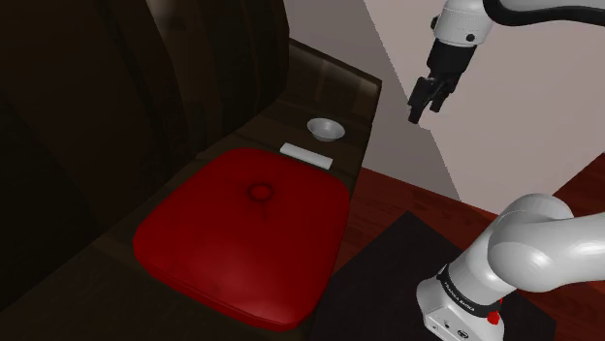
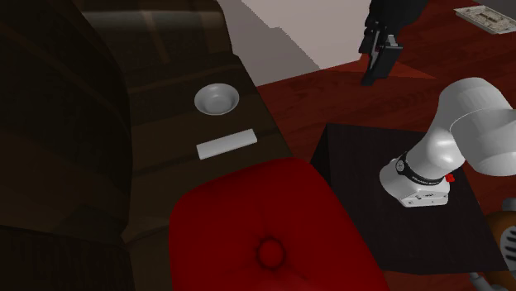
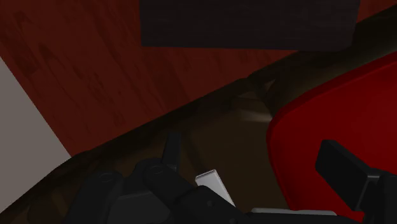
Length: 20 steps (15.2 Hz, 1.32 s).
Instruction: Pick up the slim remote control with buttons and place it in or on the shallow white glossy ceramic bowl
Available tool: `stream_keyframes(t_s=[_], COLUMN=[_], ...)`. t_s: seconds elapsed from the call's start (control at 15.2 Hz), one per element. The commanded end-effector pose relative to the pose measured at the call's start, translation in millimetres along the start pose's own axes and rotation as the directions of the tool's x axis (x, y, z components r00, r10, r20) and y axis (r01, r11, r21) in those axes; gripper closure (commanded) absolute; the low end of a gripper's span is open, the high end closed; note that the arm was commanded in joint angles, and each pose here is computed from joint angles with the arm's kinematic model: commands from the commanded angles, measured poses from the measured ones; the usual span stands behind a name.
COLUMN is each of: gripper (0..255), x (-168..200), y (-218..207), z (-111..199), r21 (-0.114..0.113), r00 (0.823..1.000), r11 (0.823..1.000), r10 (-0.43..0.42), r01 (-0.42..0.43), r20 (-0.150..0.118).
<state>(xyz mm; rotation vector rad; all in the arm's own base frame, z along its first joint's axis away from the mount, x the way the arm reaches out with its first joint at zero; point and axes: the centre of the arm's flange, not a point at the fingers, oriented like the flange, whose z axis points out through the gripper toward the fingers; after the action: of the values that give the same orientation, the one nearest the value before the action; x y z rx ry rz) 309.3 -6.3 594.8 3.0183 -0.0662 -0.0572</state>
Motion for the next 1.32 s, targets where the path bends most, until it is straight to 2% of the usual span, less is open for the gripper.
stream_keyframes(t_s=[0.0, 0.59, 1.25], gripper=[0, 0, 0], x=[0, 88, 188], y=[0, 6, 1], z=[0, 77, 161], r21=[0.0, 0.032, 0.065], r00=[1.0, 0.996, 0.981], r11=[1.0, 0.995, 0.979], r10=[0.0, -0.092, -0.193], r01=[0.0, 0.092, 0.195], r20=[0.0, -0.016, -0.037])
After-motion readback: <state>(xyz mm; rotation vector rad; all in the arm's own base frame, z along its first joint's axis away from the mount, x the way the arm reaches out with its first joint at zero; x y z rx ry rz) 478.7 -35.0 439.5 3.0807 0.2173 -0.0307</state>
